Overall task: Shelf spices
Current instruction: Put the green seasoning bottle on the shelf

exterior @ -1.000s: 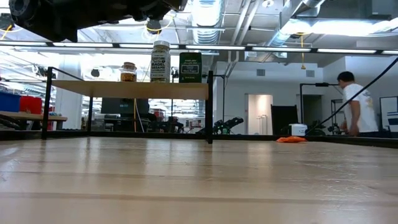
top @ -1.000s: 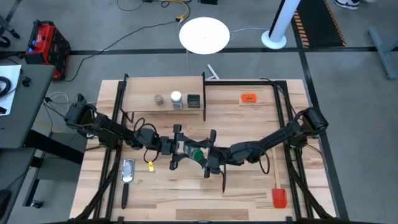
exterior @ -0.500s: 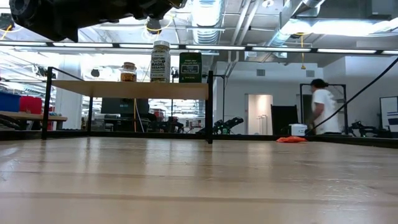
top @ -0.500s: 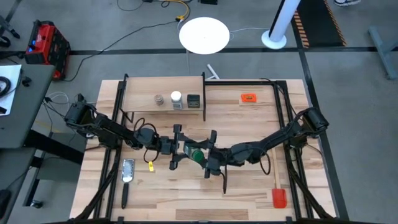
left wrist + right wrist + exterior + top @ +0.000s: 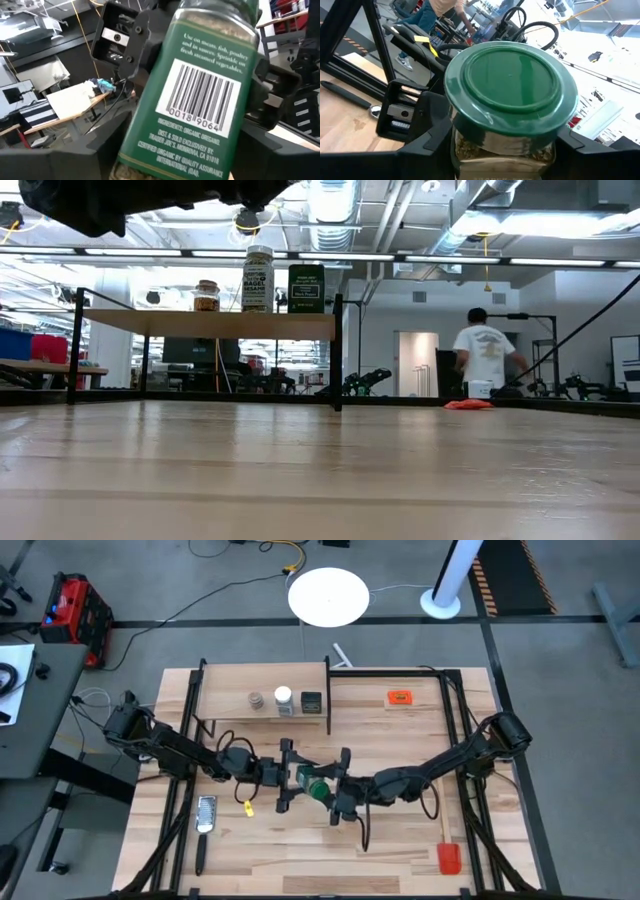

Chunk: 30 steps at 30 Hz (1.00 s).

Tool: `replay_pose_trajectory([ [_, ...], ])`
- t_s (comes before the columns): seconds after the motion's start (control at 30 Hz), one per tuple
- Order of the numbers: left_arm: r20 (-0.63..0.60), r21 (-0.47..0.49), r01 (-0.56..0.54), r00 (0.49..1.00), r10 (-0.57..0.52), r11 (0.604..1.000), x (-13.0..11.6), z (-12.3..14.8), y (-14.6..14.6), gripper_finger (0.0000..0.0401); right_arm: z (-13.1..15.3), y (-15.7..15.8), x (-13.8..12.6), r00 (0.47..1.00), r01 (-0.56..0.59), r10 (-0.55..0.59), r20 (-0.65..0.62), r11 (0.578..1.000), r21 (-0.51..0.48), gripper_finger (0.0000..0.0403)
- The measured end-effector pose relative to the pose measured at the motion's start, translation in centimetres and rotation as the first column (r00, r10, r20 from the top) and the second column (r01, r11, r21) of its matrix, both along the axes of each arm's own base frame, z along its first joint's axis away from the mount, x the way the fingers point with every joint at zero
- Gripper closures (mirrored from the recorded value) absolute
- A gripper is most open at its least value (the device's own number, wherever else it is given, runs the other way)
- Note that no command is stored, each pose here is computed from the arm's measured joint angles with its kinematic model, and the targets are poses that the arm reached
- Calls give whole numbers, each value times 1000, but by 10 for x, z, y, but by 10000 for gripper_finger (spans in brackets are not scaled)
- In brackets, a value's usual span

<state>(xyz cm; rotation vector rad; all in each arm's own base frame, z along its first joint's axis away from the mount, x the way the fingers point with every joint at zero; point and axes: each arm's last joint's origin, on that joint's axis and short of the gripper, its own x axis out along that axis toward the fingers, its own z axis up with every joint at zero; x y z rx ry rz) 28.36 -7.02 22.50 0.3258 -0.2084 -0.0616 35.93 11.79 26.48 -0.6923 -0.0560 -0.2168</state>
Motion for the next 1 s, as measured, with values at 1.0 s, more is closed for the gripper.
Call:
replay_pose_trajectory([
  [1.0,-90,5,-28,995,29,1000,1,-10,-3,123,28,9,-32,891,432,-448,-72,887,-166,196],
])
